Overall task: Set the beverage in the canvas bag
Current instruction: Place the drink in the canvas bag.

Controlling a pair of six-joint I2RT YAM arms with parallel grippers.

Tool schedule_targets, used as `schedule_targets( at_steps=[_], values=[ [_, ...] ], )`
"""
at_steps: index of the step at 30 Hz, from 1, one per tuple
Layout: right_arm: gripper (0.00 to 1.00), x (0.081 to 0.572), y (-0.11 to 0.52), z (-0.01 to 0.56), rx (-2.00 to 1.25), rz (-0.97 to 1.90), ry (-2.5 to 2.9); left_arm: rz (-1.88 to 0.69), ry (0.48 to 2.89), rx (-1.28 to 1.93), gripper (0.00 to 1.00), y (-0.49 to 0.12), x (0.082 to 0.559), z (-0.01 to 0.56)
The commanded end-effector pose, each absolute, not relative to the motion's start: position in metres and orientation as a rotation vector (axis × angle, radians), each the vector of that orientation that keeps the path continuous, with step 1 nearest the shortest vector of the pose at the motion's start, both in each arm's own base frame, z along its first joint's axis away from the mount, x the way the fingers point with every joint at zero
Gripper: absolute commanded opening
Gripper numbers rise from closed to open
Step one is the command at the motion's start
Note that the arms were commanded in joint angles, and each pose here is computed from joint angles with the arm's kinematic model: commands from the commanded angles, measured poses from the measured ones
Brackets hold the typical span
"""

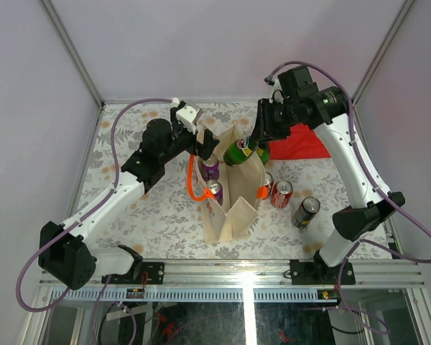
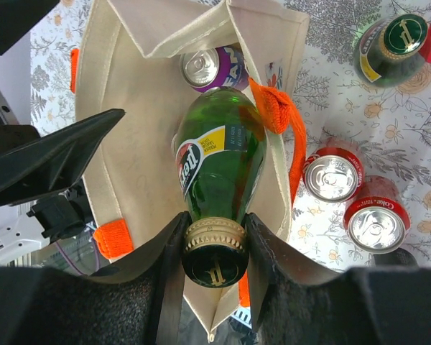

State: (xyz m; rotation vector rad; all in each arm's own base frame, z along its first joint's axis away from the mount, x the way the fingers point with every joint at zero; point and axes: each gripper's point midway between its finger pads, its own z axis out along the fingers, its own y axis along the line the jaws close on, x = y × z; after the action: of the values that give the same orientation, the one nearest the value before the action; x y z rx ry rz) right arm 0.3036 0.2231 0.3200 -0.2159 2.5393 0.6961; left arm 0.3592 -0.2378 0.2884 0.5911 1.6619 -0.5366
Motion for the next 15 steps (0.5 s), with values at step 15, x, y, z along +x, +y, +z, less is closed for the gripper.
schedule_targets(
  at_steps=[15],
  values=[
    [0.00, 0.334, 0.260, 0.318, -0.295, 0.711, 2.446, -0.516, 1.629, 0.570, 1.00, -0.235, 0.362, 0.300]
  ],
)
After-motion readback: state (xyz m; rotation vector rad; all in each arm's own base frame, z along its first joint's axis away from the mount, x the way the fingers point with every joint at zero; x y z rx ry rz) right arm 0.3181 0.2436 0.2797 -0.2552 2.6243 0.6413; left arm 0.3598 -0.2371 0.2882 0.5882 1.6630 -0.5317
